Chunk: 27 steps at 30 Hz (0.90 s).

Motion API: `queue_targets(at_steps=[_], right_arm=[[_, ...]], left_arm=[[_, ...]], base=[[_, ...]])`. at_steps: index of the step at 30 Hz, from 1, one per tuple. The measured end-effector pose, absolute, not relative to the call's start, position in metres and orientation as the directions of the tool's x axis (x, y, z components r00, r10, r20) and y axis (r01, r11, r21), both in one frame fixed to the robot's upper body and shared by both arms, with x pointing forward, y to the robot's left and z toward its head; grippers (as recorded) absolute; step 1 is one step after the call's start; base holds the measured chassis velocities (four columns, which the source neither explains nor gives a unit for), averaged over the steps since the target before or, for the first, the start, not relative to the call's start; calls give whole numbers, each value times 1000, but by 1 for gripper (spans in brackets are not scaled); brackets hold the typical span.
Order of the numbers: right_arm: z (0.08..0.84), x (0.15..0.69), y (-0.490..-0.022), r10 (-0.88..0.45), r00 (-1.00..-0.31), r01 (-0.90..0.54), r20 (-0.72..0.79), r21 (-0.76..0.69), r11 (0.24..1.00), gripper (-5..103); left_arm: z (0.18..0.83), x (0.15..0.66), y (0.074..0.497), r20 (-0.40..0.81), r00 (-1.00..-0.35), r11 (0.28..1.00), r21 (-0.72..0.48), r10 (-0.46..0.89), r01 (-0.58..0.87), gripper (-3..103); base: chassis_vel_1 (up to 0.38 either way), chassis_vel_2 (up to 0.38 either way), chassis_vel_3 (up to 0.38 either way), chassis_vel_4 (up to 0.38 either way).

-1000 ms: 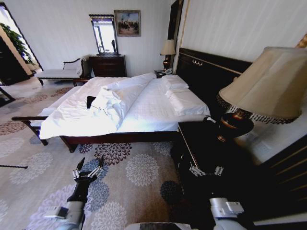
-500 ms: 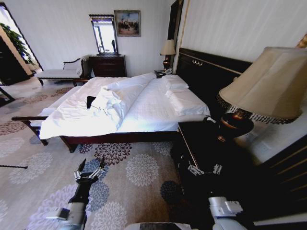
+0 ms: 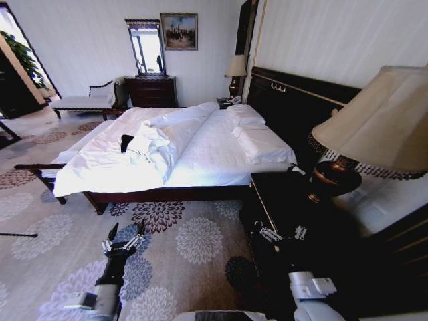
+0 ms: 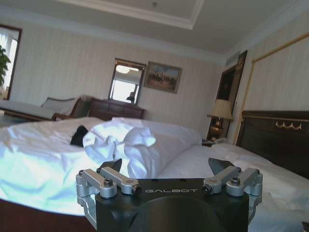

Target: Fold the clothes on the bed.

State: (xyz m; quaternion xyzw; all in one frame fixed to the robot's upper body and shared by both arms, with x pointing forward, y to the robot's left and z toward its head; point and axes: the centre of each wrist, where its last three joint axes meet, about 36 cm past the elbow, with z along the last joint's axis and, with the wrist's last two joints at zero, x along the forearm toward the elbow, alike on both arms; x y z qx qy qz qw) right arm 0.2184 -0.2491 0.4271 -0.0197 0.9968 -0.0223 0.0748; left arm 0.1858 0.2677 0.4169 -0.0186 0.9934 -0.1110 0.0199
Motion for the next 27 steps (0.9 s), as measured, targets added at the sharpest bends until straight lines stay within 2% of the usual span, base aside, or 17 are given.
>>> queue_targets(at_steps=[27], right_arm=[[422, 213, -246, -23, -990, -20, -140, -25, 999, 100]], left_arm=[[421, 194, 272, -51, -997, 978, -201, -59, -48, 100]], base=[[-83, 86, 89, -91]])
